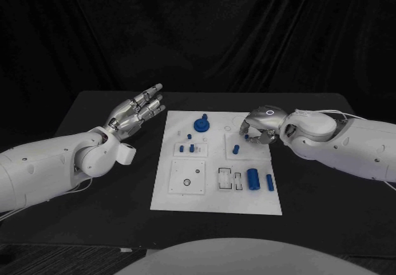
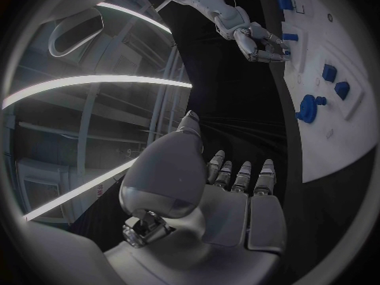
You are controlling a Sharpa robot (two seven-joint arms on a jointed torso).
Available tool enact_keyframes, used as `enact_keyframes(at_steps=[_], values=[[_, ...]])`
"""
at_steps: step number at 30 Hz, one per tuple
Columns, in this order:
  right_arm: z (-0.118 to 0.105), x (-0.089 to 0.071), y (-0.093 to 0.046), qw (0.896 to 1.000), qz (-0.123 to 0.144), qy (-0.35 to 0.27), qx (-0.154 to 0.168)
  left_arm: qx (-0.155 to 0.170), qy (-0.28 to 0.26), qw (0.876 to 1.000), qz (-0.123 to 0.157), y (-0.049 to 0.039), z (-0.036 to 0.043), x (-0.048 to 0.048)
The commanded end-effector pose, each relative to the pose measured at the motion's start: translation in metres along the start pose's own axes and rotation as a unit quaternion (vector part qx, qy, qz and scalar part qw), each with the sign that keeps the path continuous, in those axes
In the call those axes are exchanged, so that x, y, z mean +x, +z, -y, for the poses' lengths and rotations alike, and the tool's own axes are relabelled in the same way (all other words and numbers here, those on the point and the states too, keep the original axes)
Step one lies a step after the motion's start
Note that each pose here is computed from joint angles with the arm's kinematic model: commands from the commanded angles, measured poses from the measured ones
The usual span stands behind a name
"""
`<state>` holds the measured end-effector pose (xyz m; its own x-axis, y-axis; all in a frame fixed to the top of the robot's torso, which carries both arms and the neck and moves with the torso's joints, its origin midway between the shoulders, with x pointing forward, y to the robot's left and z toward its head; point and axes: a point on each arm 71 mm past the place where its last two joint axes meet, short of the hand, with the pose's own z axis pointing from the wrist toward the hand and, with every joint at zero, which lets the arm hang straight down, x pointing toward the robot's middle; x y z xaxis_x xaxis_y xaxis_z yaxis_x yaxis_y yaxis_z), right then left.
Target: Assemble the parts on the task board
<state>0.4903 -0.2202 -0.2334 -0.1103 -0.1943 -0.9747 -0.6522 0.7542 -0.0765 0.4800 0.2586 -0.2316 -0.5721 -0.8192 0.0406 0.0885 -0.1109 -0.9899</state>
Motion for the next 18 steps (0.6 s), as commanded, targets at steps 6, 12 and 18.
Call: enact_keyframes(at_steps=[6,12,18], values=[[0.0029,0.0041,-0.0001,1.000,0.007,-0.005,0.000,0.043,-0.013,0.999,-0.008,0.0013,0.0050,0.0034],[0.0019,0.0008,-0.0013,0.999,0.037,-0.004,-0.013,0.040,-0.013,0.999,-0.008,0.0022,0.0035,0.0037],[0.0011,-0.0024,-0.0024,0.998,0.060,0.005,-0.020,0.035,-0.013,0.999,-0.007,0.0023,0.0016,0.0031]])
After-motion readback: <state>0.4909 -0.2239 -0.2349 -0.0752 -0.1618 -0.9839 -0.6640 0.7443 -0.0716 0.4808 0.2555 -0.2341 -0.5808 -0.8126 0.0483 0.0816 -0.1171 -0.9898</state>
